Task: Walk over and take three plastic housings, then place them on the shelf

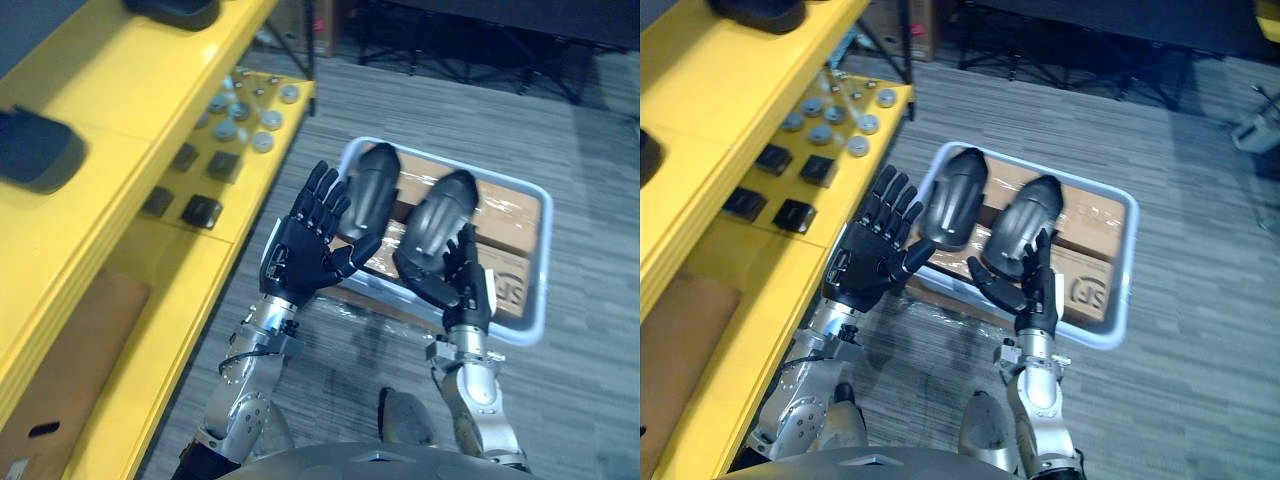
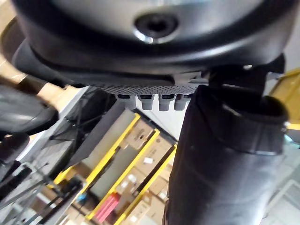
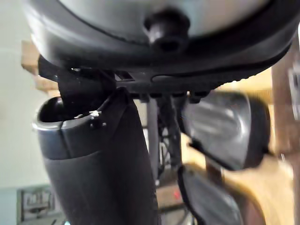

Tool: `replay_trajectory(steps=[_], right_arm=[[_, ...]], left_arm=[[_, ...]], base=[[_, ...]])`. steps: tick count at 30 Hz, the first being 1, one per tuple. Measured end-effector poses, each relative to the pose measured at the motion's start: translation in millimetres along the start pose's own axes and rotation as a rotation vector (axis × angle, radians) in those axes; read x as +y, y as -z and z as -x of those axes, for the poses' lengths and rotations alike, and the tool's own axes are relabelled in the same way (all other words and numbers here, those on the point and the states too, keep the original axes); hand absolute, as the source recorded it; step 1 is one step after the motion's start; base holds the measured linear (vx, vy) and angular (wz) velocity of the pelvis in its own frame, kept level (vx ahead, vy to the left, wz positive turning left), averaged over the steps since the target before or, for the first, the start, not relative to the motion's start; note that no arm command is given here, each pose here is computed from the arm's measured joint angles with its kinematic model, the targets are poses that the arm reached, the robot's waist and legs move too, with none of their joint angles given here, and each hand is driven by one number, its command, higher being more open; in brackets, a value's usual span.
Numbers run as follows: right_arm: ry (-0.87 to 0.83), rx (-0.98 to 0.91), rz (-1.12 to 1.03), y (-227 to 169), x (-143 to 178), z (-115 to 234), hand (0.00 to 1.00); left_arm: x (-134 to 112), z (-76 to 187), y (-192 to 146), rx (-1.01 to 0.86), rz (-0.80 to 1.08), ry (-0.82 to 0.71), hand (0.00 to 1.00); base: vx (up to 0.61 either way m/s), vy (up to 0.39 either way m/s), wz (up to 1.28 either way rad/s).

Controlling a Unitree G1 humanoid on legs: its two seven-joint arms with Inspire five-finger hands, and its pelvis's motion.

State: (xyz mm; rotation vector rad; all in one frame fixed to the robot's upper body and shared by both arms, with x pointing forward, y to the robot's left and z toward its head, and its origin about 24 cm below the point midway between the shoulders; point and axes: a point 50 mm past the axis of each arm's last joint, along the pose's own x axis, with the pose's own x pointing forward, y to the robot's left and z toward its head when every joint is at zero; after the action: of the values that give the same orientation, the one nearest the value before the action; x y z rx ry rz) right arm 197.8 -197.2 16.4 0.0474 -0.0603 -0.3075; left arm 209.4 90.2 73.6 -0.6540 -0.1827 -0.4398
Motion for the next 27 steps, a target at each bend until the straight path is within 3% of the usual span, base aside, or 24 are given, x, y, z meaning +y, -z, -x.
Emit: replay_trajectory(steps=[3,6,12,16,19,27], right_arm=[[0.135,0.001,0.091,-1.9,-37.6,3.3,1.0],[0.184,-0.009,0.122,-7.4,-51.8,-2.8,1.0],[0.218,-0.041,0.091,-11.7,-44.7,-20.9,1.0],[0.393,-0.07,0.02,-22.5,-58.1,-63.7,1.0],[0.538,-0.127,-0.038,-55.9,-79.1,-110.7,1.0],[0.559,-0.252,-0.019,-137.2,-95.2,-172.7,1.0]], left_arm=[[-0.7,0.0,7.7,0.01,0.079,-0.012,1.0],[-2.5,-0.5,8.3,0.002,0.093,-0.002,1.0],[2.6,-0.9,3.6,-0.004,0.068,-0.006,1.0],[10.3,-6.2,-6.7,-0.005,0.012,0.01,1.0],[2.3,-25.2,-17.3,-0.034,-0.074,0.082,1.0],[0.6,-36.4,-9.7,0.004,-0.078,0.107,1.0]], base=[[-0.17,-0.094,-0.19],[-0.15,0.095,-0.43],[-0.1,0.192,-0.39],[-0.08,0.124,0.05],[-0.12,0.056,0.33],[-0.03,-0.015,0.08]])
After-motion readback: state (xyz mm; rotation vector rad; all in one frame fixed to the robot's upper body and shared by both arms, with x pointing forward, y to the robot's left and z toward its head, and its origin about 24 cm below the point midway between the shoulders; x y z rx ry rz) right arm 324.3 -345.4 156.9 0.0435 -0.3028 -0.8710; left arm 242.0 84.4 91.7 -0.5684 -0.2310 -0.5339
